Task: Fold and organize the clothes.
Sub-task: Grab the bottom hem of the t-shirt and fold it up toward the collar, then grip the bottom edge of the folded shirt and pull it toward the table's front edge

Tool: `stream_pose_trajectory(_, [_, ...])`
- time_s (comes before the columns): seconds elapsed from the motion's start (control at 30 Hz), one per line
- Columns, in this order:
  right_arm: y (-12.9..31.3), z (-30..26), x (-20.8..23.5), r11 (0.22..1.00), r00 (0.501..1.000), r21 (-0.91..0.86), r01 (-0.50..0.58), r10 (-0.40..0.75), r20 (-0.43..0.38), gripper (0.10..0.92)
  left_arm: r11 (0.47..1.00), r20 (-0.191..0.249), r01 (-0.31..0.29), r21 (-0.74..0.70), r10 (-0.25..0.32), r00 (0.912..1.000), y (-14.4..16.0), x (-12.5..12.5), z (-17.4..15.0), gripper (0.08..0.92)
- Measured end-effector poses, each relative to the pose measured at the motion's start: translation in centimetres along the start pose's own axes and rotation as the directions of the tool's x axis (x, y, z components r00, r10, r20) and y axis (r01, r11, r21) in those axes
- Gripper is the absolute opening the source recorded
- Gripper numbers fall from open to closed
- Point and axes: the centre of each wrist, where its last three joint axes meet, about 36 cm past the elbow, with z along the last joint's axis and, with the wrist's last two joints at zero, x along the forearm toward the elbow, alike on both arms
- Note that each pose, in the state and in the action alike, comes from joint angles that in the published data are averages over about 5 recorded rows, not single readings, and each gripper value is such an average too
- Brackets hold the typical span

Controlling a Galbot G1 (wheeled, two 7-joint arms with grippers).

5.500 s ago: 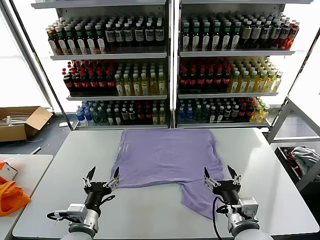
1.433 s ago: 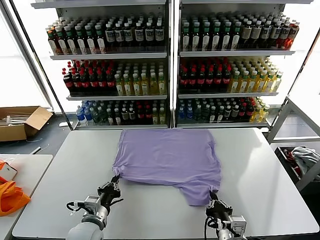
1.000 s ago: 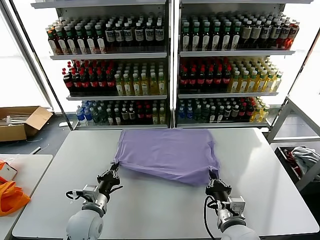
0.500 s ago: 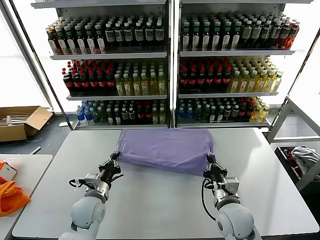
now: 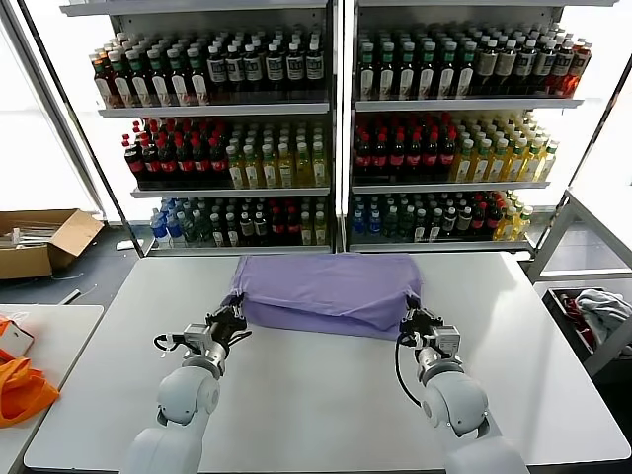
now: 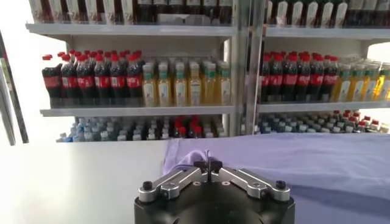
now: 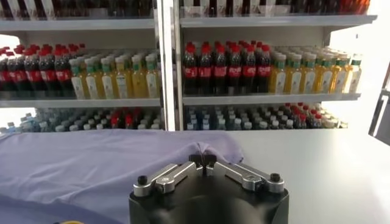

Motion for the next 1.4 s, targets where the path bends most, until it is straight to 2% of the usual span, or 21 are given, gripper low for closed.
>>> stream_pose_trajectory(0.13, [0.1, 0.0, -0.6, 1.000, 1.000, 0.007, -0.006, 0.006, -0.022, 0.120, 1.000, -0.013, 0.005, -0.006, -0.005, 0.9999, 0.2, -0.4, 0.2, 0.088])
stream_pose_trajectory(0.27, [0.0, 0.1, -0.9, 1.000, 0.999, 0.002, -0.015, 0.015, -0.045, 0.207, 1.000, -0.027, 0.009, -0.010, -0.009, 0.9996, 0.2, -0.7, 0.3, 0.148])
stream_pose_trajectory(0.43, [0.0, -0.4, -1.0, 0.999, 0.998, -0.044, -0.023, 0.020, -0.063, 0.345, 1.000, -0.044, 0.019, -0.012, -0.019, 0.9988, 0.2, -0.7, 0.3, 0.295])
stream_pose_trajectory(0.7, [0.8, -2.5, -0.1, 0.988, 0.999, -0.152, -0.027, 0.021, -0.038, 0.571, 0.999, -0.051, 0.046, -0.017, -0.047, 0.9976, 0.5, 0.0, -0.6, 0.520])
stream_pose_trajectory(0.97, [0.6, -3.4, 2.1, 0.982, 0.997, -0.173, -0.072, 0.065, -0.043, 0.789, 0.998, -0.065, 0.055, -0.033, -0.057, 0.9963, 0.3, 1.1, -0.8, 0.753])
stream_pose_trajectory(1.13, [0.0, -3.0, 3.8, 0.982, 0.994, -0.160, -0.103, 0.094, -0.061, 0.821, 0.997, -0.073, 0.067, -0.036, -0.069, 0.9949, 0.4, 1.1, -0.9, 0.819])
stream_pose_trajectory(1.4, [-0.5, -1.7, 5.6, 0.981, 0.988, -0.144, -0.130, 0.116, -0.105, 0.823, 0.997, -0.078, 0.069, -0.040, -0.072, 0.9943, 0.2, 0.9, -1.0, 0.823])
